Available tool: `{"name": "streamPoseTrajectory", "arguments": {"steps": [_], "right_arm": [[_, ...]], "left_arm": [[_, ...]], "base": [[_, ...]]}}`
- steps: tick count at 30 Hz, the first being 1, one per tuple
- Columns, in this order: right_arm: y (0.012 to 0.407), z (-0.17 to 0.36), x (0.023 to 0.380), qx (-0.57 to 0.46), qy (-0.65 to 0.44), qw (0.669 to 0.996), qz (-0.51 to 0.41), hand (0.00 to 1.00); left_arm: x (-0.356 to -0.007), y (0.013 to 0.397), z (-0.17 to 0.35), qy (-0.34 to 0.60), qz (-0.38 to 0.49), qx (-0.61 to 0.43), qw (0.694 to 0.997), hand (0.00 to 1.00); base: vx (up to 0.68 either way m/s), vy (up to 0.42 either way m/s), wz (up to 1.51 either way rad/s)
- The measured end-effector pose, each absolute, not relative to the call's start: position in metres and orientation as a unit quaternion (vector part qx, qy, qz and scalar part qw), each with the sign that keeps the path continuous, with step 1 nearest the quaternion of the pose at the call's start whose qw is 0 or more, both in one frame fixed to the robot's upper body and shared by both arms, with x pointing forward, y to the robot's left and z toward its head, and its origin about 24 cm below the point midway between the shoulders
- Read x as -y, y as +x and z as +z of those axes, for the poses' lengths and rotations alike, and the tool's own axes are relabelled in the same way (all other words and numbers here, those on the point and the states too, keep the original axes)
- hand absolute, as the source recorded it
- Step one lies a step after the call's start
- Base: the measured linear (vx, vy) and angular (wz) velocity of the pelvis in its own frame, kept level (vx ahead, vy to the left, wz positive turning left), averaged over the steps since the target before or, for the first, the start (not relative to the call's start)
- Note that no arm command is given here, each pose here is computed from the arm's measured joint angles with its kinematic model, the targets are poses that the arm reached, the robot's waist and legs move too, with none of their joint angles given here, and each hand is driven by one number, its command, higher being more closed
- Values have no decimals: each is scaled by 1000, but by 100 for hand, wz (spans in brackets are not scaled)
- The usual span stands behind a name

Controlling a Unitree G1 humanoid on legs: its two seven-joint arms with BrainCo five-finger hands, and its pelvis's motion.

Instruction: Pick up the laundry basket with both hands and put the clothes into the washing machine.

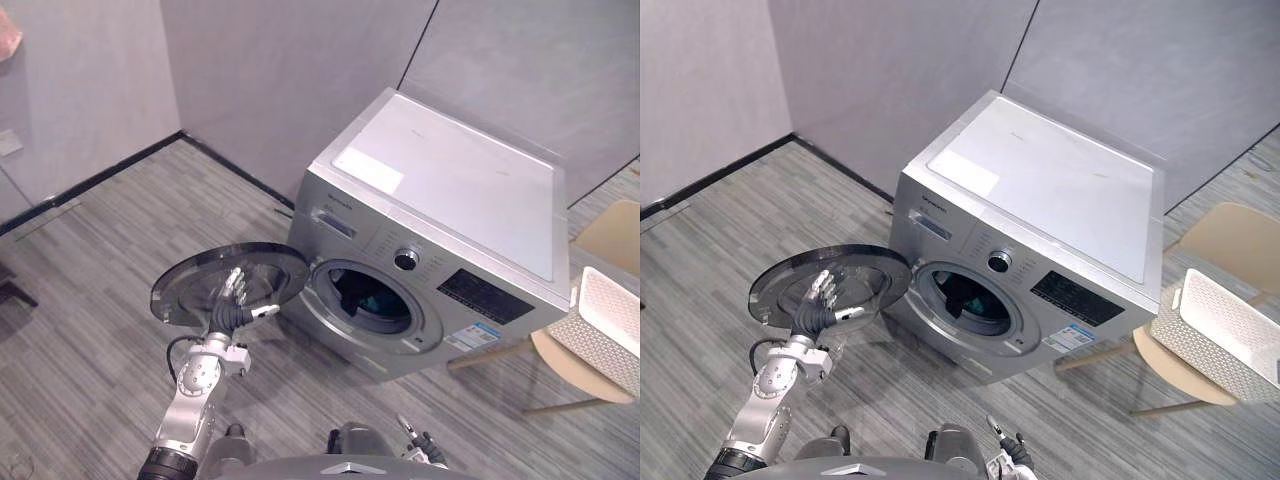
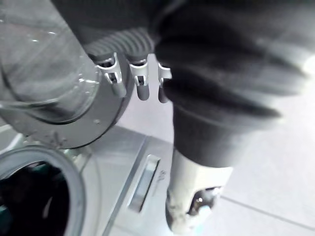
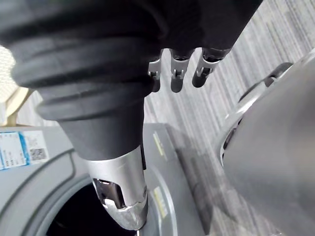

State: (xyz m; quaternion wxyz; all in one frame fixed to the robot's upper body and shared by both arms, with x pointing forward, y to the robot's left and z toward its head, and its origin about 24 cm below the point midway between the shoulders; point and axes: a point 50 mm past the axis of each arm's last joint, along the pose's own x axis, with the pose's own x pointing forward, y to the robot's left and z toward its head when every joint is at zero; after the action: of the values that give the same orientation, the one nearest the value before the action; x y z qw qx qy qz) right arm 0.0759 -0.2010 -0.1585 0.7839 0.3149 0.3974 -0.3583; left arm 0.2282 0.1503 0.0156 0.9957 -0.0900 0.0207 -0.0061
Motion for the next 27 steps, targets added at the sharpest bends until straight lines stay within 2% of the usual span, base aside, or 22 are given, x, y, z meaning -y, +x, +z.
{"name": "streamPoseTrajectory", "arguments": {"steps": [2,6,11,15,21,23,27], "right_arm": [[73,-160,201,-404,310,782,-358,0],[94,-155,206,-385,305,800,-345,0],[91,-153,214,-378,297,808,-340,0],[80,-152,215,-388,274,820,-319,0],[83,-149,218,-379,269,829,-312,0],[86,-147,216,-375,268,837,-295,0],[99,-143,205,-369,258,857,-250,0]], "left_arm": [[-174,230,23,-102,75,7,992,0],[-211,229,48,-101,175,70,977,0],[-228,230,61,-89,223,105,965,0],[-262,237,89,-30,306,157,939,0],[-337,281,165,96,376,214,896,0],[-364,299,191,69,391,209,894,0],[-388,316,196,-43,395,162,903,0]], "base": [[39,-113,-18],[-28,-161,-43],[-102,-85,-7],[-150,-26,3],[-150,8,-5],[-83,45,-16],[-51,-2,-21]]}}
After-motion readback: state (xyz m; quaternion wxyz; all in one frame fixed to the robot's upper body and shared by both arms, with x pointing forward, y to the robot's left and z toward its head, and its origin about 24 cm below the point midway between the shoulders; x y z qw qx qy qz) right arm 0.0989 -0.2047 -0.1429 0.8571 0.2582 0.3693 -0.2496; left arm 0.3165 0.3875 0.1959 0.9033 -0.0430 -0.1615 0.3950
